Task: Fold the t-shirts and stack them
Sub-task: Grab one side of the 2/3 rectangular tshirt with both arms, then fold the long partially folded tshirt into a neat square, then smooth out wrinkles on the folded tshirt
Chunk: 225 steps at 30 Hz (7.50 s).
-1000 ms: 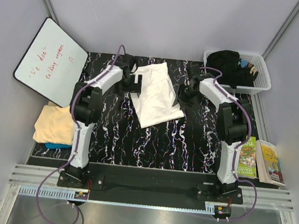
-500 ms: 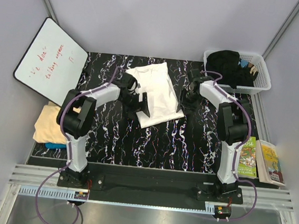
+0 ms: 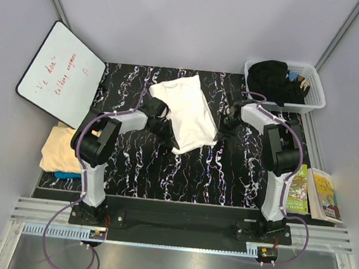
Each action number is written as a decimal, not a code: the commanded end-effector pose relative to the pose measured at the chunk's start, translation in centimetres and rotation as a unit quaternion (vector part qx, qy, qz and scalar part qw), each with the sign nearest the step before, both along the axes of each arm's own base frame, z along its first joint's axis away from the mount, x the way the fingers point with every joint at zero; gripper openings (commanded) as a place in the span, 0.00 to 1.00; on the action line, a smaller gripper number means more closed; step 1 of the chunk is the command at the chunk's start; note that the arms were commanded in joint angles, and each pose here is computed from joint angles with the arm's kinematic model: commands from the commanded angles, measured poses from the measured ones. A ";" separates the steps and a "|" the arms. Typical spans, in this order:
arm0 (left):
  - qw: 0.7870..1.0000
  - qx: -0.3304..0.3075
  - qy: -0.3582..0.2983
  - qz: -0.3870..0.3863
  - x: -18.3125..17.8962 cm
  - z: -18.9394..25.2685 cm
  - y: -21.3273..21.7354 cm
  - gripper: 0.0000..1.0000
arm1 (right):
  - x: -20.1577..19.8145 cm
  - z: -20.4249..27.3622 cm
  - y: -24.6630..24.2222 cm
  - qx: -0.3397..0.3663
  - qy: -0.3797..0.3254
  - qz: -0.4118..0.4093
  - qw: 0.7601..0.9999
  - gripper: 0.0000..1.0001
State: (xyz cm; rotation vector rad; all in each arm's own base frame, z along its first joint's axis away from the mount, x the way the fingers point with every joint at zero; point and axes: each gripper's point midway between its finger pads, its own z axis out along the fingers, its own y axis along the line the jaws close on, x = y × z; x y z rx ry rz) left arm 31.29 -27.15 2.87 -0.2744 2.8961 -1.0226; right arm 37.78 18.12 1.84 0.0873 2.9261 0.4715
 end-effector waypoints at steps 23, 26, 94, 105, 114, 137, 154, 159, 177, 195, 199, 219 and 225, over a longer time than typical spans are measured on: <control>0.994 0.013 -0.050 -0.093 -10.2 12.8 2.8 0.16 | -13.7 13.9 2.9 0.145 0.009 0.087 0.986 0.00; 0.993 0.008 -0.067 -0.093 -9.0 14.3 2.3 0.16 | -11.9 16.6 3.0 0.138 -0.030 0.094 0.986 0.01; 0.979 -0.088 -0.167 -0.079 -8.5 21.5 1.7 0.00 | -8.7 23.1 1.5 0.132 -0.209 0.087 0.965 0.00; 0.992 -0.060 -0.083 -0.076 -2.5 15.1 1.3 0.00 | 0.0 15.3 3.8 0.093 -0.132 0.103 0.982 0.01; 0.998 -0.056 -0.015 -0.007 4.7 10.7 3.0 0.00 | 6.1 11.6 4.8 0.079 -0.110 0.066 0.989 0.04; 0.987 -0.052 -0.150 -0.024 5.8 17.1 4.0 0.98 | 6.6 17.6 2.8 0.083 -0.164 0.033 0.982 0.80; 0.999 -0.008 -0.035 -0.025 1.3 9.2 2.7 0.75 | -0.5 7.7 -0.1 0.031 -0.016 0.001 0.999 0.76; 0.999 0.011 -0.029 -0.028 0.6 8.3 3.3 0.79 | -1.0 6.3 -0.2 0.027 0.001 0.001 1.000 0.76; 0.996 0.019 -0.029 -0.086 0.3 6.3 0.0 0.00 | -2.9 4.8 0.5 0.061 0.017 0.011 0.998 0.02; 0.995 0.047 0.069 -0.061 -6.4 3.4 3.0 0.00 | -11.2 2.8 -2.5 0.020 0.099 0.003 0.995 0.02; 0.993 0.042 0.079 -0.072 -6.9 3.6 3.0 0.53 | -11.5 2.7 -3.0 0.003 0.114 0.014 0.993 0.26; 0.984 -0.141 -0.050 -0.099 -1.7 11.4 -3.4 0.00 | -6.3 11.4 4.8 0.239 0.006 0.084 0.967 0.00; 0.980 -0.177 0.012 -0.092 -1.5 7.0 -4.7 0.00 | -4.0 6.7 5.6 0.240 0.041 0.075 0.967 0.00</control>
